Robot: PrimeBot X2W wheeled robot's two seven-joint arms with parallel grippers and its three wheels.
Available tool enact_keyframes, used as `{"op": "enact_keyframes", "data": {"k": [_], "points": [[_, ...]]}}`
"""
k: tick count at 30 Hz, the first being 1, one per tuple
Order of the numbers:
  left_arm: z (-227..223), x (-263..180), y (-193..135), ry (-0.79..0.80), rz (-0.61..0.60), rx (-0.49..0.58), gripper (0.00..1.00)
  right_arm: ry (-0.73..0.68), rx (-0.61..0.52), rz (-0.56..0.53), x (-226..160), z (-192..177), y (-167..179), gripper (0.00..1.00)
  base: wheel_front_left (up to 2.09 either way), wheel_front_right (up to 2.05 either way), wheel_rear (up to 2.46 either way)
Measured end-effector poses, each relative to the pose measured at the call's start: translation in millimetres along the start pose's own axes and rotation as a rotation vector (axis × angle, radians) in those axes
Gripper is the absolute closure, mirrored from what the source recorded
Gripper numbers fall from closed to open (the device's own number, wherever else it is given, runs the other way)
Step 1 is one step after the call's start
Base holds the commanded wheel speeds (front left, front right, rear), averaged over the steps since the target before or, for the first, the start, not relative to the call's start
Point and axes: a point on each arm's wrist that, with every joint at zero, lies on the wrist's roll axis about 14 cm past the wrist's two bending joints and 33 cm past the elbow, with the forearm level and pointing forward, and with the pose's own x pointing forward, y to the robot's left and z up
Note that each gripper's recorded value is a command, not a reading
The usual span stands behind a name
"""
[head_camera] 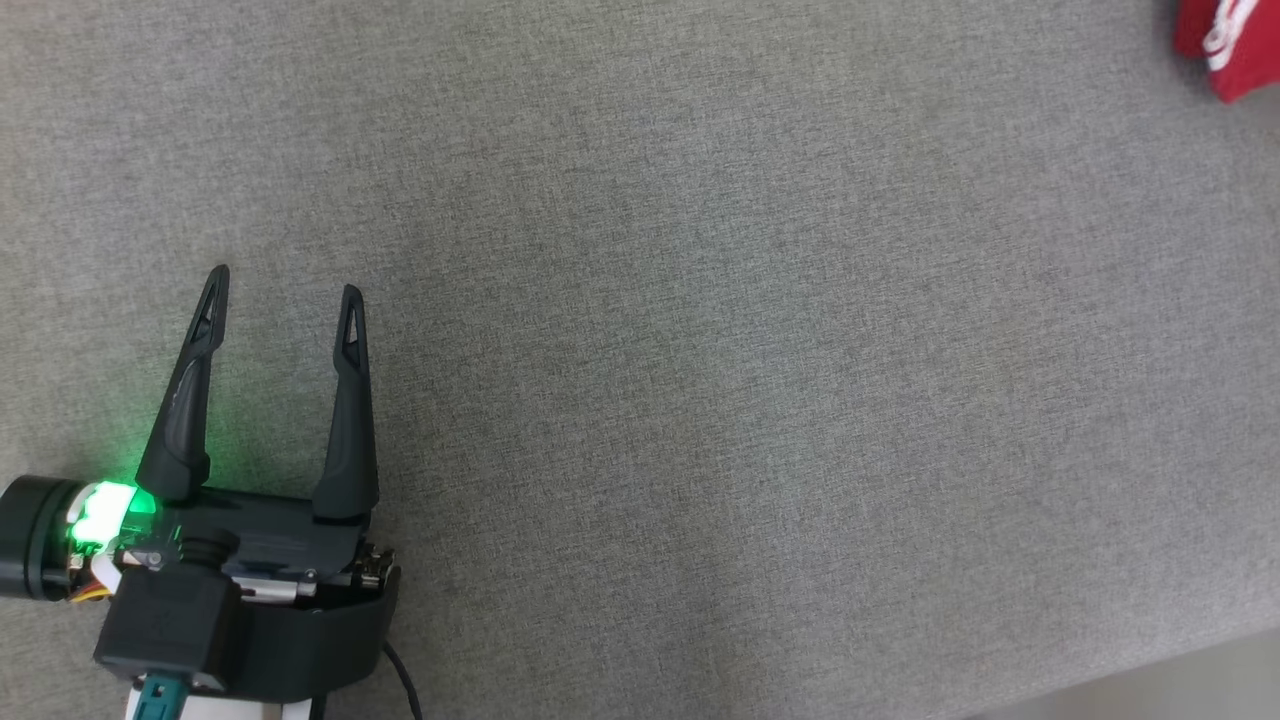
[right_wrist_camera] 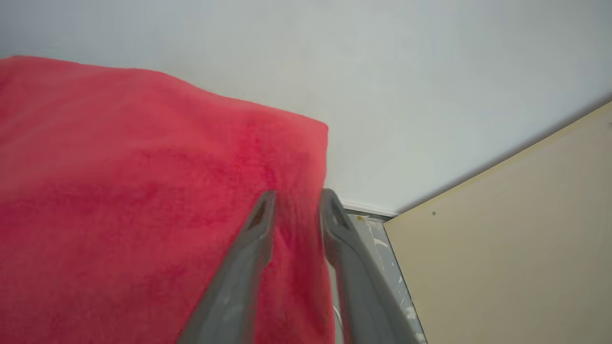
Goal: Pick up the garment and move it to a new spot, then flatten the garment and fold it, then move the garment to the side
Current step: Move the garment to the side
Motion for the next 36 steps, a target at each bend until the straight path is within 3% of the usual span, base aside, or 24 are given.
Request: {"op": "enact_keyframes", "data": {"k": [11, 25, 36], "points": [[19, -8, 7, -0.011, 0.048, -0.004, 0.0, -0.2, 0.076, -0.013, -12, 56, -5, 0.0, 0.0, 0.0, 0.0], [52, -71, 34, 0.025, 0.189, 0.005, 0.0, -0.503, 0.336, 0.111, -81, 131, 34, 0.0, 0.0, 0.0, 0.0], [84, -116, 45, -0.013, 0.261, 0.015, 0.0, -0.601, 0.478, 0.208, -144, 134, 82, 0.0, 0.0, 0.0, 0.0]]}}
